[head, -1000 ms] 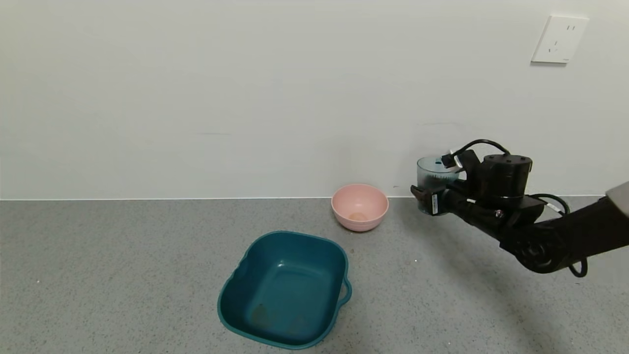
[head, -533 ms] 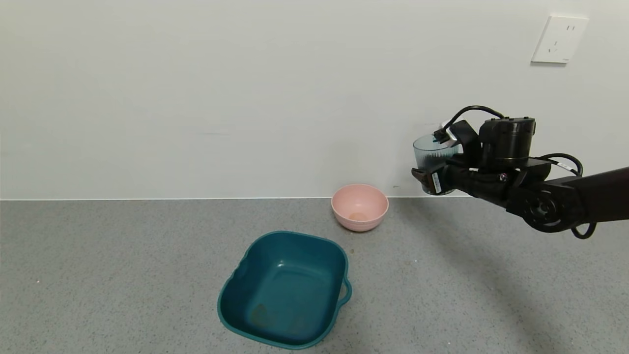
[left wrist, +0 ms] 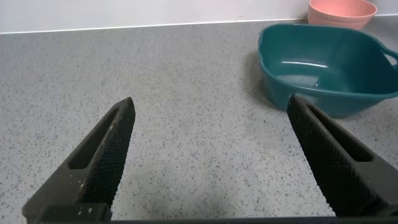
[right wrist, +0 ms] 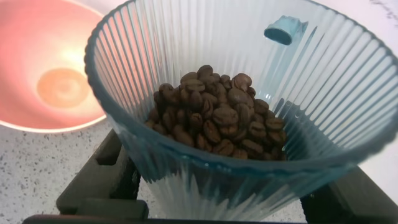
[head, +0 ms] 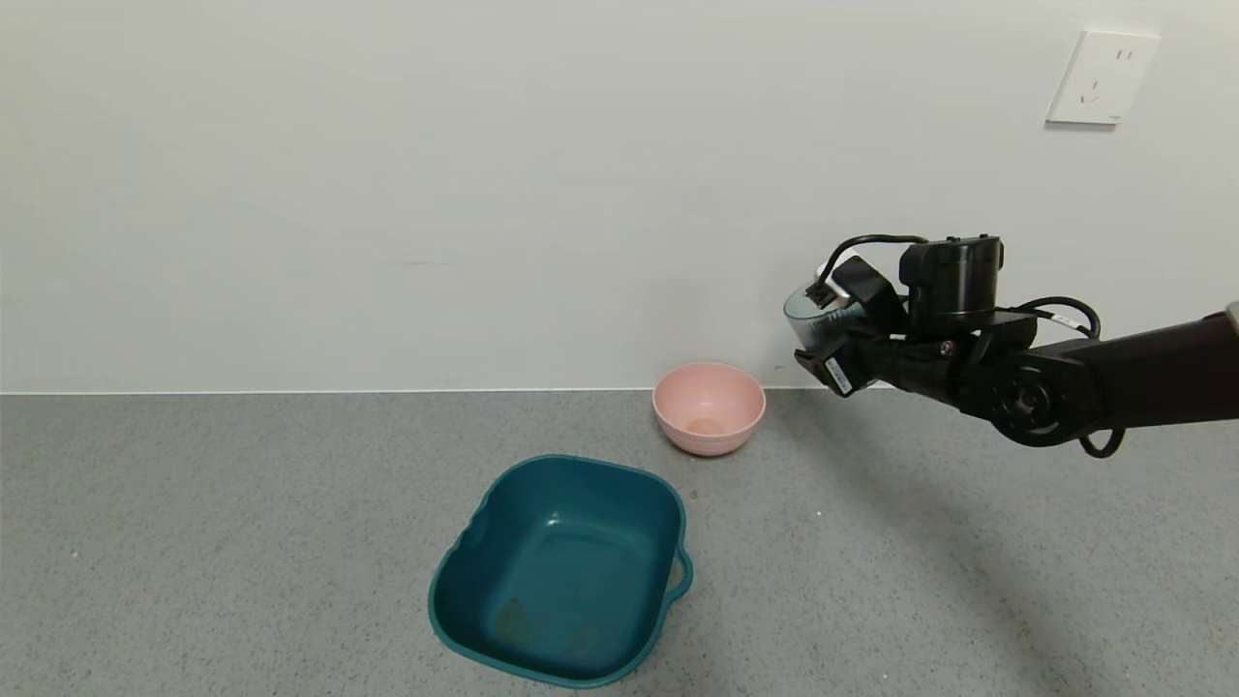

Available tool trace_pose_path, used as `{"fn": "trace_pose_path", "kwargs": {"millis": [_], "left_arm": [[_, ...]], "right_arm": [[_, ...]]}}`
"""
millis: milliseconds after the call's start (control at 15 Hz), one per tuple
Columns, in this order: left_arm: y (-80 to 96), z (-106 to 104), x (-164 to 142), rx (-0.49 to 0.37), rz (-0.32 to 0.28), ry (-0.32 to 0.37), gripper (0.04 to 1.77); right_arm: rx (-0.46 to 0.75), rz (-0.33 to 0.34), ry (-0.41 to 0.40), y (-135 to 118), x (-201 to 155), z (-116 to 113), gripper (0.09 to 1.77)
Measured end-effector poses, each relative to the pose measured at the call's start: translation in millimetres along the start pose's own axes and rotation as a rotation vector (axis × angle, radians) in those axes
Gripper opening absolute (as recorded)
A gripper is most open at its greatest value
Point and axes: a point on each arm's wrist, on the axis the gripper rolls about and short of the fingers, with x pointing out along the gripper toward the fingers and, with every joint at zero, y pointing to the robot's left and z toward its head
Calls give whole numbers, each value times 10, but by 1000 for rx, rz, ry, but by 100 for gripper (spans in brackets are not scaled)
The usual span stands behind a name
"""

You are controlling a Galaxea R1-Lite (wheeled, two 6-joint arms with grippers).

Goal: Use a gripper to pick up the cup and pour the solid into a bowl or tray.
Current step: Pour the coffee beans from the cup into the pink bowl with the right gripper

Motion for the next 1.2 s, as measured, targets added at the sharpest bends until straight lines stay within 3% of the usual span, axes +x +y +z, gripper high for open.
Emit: {"fn": "trace_pose_path", "kwargs": {"millis": [200, 533, 1200], "left_arm": [[0, 0, 0, 0, 0, 0, 176], [0, 0, 0, 0, 0, 0, 176], [0, 0, 0, 0, 0, 0, 176]], "right_arm": [[-76, 23, 6, 125, 56, -2, 139], [-207, -18, 19, 235, 165, 53, 139], [-409, -130, 129, 482, 418, 11, 139]]}}
